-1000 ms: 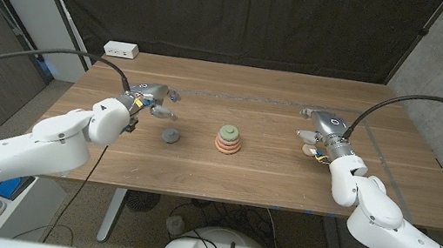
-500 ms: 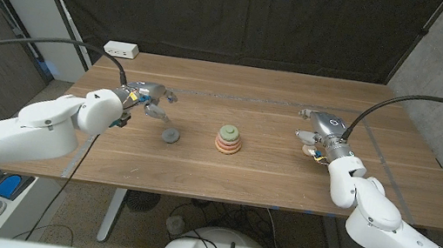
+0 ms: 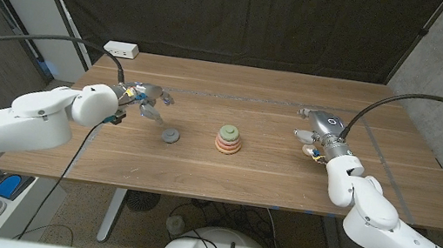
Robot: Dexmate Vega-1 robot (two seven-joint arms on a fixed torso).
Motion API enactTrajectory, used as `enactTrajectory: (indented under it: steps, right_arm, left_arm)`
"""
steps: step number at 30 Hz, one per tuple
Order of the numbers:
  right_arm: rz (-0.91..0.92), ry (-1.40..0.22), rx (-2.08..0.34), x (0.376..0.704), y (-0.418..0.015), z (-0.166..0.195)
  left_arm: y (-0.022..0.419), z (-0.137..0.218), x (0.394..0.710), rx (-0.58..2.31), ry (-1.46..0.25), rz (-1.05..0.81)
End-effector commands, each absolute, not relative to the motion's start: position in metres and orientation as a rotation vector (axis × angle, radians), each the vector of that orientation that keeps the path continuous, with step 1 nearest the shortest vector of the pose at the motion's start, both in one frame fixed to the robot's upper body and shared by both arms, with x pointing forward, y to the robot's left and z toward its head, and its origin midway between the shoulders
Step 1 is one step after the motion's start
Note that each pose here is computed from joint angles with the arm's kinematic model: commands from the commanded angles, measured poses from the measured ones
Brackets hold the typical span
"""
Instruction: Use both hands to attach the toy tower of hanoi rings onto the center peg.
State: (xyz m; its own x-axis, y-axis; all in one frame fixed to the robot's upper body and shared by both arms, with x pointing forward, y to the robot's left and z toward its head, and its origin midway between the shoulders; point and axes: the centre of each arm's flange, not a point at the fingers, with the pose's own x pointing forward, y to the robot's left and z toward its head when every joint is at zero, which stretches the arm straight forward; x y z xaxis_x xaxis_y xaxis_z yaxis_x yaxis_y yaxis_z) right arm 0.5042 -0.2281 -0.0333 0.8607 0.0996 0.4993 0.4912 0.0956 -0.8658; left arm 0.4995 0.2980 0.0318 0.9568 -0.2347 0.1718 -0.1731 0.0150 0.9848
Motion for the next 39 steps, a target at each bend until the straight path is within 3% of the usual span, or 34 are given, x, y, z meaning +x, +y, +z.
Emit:
enactTrajectory:
  steps: [1, 39]
  right_arm:
    - [-0.308, -0.493, -1.470, 0.507, -0.225, -0.031]
    - [-0.299, -0.483, -1.483, 0.508, -0.223, -0.030]
  left_arm:
    - [0.302, 0.023, 0.510, 1.586, -0.293, -0.083]
    - [0.290, -0.013, 0.531, 1.637, -0.291, -0.071]
